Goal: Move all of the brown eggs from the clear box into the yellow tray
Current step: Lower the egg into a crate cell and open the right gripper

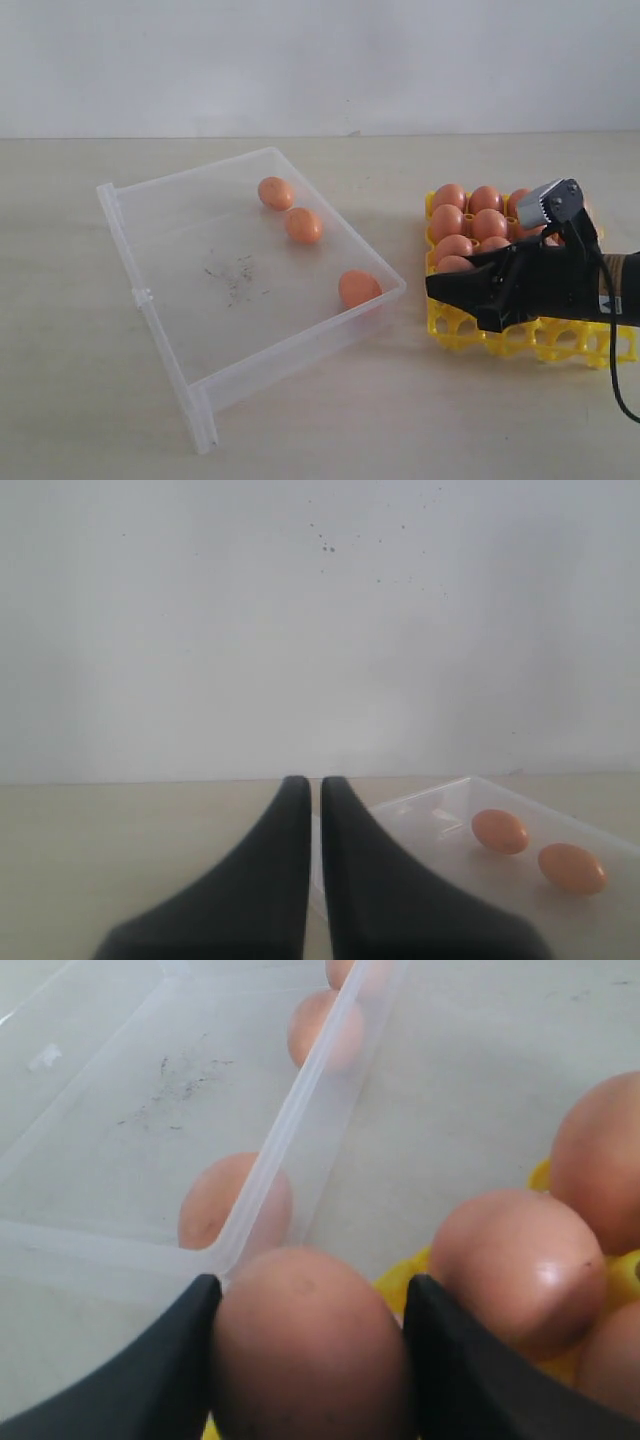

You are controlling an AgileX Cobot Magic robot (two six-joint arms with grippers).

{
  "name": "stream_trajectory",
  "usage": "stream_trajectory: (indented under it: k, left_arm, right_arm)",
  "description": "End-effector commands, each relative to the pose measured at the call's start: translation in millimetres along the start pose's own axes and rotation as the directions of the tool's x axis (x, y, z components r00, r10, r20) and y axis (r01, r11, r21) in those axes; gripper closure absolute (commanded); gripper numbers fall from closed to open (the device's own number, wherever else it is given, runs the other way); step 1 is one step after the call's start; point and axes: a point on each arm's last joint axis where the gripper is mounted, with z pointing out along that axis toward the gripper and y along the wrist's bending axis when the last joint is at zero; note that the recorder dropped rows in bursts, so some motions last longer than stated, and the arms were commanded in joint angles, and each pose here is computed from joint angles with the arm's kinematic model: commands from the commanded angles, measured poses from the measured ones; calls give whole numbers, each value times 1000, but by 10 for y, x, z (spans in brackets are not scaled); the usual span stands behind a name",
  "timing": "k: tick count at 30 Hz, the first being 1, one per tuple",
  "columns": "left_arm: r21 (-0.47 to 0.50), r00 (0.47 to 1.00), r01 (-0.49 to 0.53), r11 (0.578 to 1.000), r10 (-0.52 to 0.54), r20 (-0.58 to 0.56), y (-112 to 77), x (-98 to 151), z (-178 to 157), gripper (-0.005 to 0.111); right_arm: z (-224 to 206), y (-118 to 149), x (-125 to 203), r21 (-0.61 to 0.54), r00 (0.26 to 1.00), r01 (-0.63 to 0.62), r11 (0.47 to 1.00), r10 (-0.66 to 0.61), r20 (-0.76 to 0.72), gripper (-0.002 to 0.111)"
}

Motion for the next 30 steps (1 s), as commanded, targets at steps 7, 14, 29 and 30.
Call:
stream_trajectory:
  k: [7, 14, 29, 30]
  left_arm:
    - [-2, 1000, 0, 1000, 0, 13, 2, -18, 3, 103]
    - [-2, 1000, 0, 1000, 0, 13, 2, -18, 3, 103]
    - [-2, 1000, 0, 1000, 0, 13, 2, -18, 3, 103]
    - [-2, 1000, 0, 1000, 0, 13, 2, -18, 3, 103]
  right_arm:
    - [253, 25, -66, 56, 991, 50, 997, -43, -124, 109]
    - [226, -74, 24, 170, 975, 14, 985, 25, -223, 109]
    - [124, 30, -269, 153, 992, 32, 988, -13, -122, 47]
    - [90, 49, -334, 161, 994, 35, 986, -18, -106, 47]
